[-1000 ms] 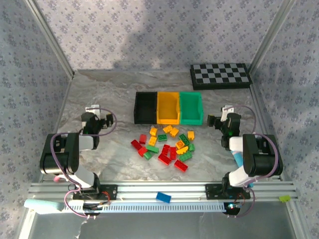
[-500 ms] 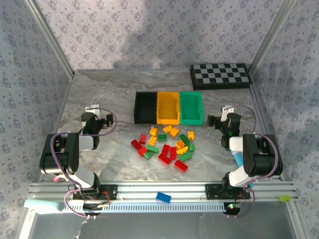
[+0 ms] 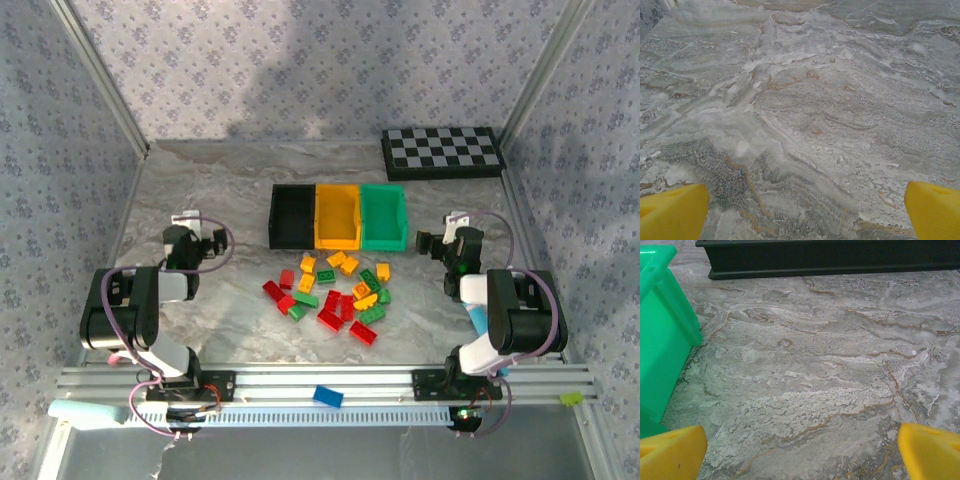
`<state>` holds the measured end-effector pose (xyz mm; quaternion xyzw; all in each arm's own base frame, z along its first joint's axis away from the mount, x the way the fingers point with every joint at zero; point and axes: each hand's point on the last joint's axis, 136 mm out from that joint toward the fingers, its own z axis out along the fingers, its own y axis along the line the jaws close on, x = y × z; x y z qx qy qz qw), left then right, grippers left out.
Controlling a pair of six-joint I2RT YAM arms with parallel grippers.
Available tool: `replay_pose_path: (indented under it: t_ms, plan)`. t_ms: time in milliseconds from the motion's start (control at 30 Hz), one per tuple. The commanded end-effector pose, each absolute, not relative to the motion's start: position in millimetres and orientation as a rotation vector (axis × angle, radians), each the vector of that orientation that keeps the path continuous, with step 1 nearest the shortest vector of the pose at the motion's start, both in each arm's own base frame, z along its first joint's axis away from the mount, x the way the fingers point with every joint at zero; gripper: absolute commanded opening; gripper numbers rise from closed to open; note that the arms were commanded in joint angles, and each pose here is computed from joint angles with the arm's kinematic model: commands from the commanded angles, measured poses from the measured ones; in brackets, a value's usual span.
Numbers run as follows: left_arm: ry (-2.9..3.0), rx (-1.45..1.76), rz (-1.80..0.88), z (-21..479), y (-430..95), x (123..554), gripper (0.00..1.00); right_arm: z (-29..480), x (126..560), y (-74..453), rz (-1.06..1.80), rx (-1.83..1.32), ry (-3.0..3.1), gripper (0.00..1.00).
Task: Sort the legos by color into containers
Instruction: Pick up the lego from the bottom-center of the table.
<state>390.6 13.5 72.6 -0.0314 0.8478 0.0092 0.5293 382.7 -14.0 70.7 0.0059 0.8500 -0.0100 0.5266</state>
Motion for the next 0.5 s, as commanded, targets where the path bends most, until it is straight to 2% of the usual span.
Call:
replay_pose_path:
  t_ms: [0, 467]
  plan:
    - [1.968, -0.062, 0.008, 88.4, 13.0, 398.3, 1.00, 79.8, 390.0, -13.9, -0.031, -0.004, 2.005, 1.00]
    - [1.970, -0.062, 0.011, 88.2, 13.0, 398.5, 1.00, 80.0, 390.1, -13.9, -0.033, -0.003, 2.006, 1.00]
